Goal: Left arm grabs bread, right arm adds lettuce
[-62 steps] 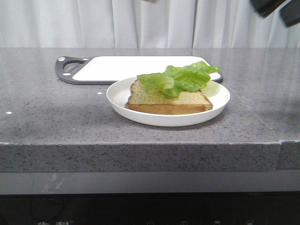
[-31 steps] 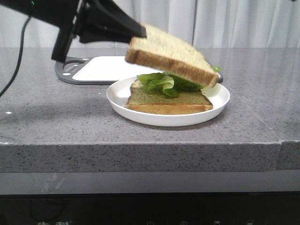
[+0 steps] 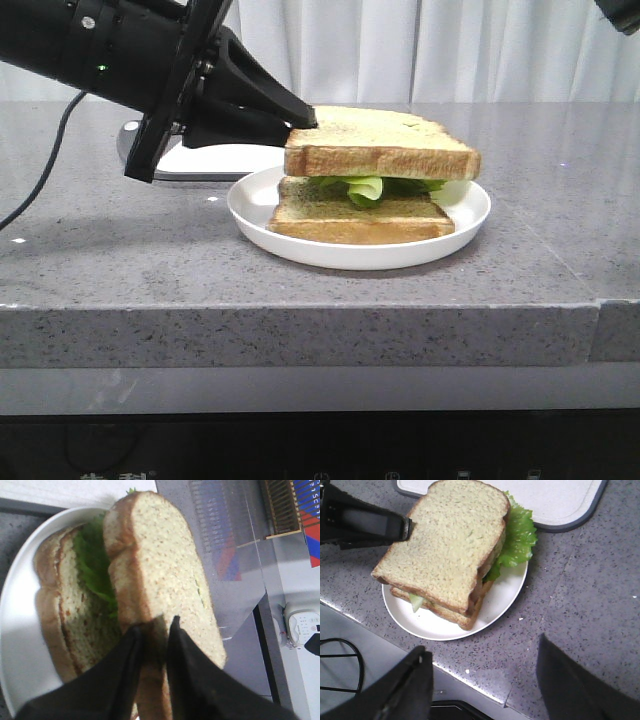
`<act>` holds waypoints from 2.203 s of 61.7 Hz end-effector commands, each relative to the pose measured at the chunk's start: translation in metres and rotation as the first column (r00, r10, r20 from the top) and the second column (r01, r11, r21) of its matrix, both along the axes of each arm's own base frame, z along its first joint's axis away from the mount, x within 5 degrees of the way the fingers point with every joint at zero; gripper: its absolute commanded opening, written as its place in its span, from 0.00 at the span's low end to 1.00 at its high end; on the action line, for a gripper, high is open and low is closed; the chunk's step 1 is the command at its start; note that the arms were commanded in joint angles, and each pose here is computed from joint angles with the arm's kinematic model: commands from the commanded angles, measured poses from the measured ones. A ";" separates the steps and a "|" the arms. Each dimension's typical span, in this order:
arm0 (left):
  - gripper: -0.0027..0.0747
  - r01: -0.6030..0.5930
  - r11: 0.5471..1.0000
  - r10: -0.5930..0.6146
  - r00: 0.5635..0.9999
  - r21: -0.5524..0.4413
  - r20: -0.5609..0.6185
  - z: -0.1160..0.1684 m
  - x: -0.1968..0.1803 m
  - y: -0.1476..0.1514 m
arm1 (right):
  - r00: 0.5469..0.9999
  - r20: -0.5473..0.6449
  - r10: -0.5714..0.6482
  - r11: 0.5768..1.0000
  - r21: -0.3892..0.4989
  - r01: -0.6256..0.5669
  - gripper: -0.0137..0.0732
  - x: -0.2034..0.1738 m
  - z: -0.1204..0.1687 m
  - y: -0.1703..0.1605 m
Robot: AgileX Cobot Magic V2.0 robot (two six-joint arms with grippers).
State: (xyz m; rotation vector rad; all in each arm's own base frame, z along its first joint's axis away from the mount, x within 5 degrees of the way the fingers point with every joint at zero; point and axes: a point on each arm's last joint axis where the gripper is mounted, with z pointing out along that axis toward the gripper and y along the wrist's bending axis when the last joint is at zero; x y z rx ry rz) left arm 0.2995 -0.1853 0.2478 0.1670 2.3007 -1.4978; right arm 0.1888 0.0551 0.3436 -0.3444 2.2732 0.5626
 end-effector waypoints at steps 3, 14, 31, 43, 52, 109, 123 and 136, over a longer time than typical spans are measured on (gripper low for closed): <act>0.49 0.015 0.998 -0.012 0.998 -0.057 0.055 0.023 -0.003 -0.003 | 0.997 0.070 -0.030 0.999 0.026 0.028 0.70 0.000 0.014 -0.001; 0.55 0.012 0.999 -0.009 0.997 -0.039 0.078 0.027 0.000 0.013 | 0.996 0.082 -0.018 0.999 -0.026 0.020 0.70 -0.011 0.017 -0.004; 0.55 0.013 0.995 -0.032 0.981 0.101 0.193 0.065 -0.024 0.043 | 0.990 0.139 -0.039 0.994 -0.100 0.053 0.70 -0.059 0.036 -0.014; 0.55 -0.074 0.925 -0.029 0.965 0.374 0.262 0.090 -0.059 0.069 | 0.973 0.097 -0.210 0.955 -0.193 0.225 0.70 -0.089 0.036 -0.033; 0.55 -0.193 0.805 0.018 0.953 0.561 0.303 0.104 -0.085 0.096 | 0.948 0.084 -0.307 0.919 -0.233 0.318 0.70 -0.101 0.035 -0.043; 0.17 -0.642 0.649 0.209 0.667 0.409 0.715 0.116 -0.195 0.154 | 0.926 0.201 -0.321 0.922 -0.158 0.354 0.30 -0.094 0.022 -0.042; 0.01 -0.641 0.650 0.210 0.668 0.408 0.714 0.116 -0.195 0.154 | 0.926 0.200 -0.321 0.922 -0.158 0.354 0.03 -0.094 0.022 -0.042; 0.01 -0.638 0.650 0.209 0.673 0.413 0.710 0.115 -0.195 0.154 | 0.933 0.168 -0.317 0.923 -0.173 0.345 0.02 -0.096 0.019 -0.042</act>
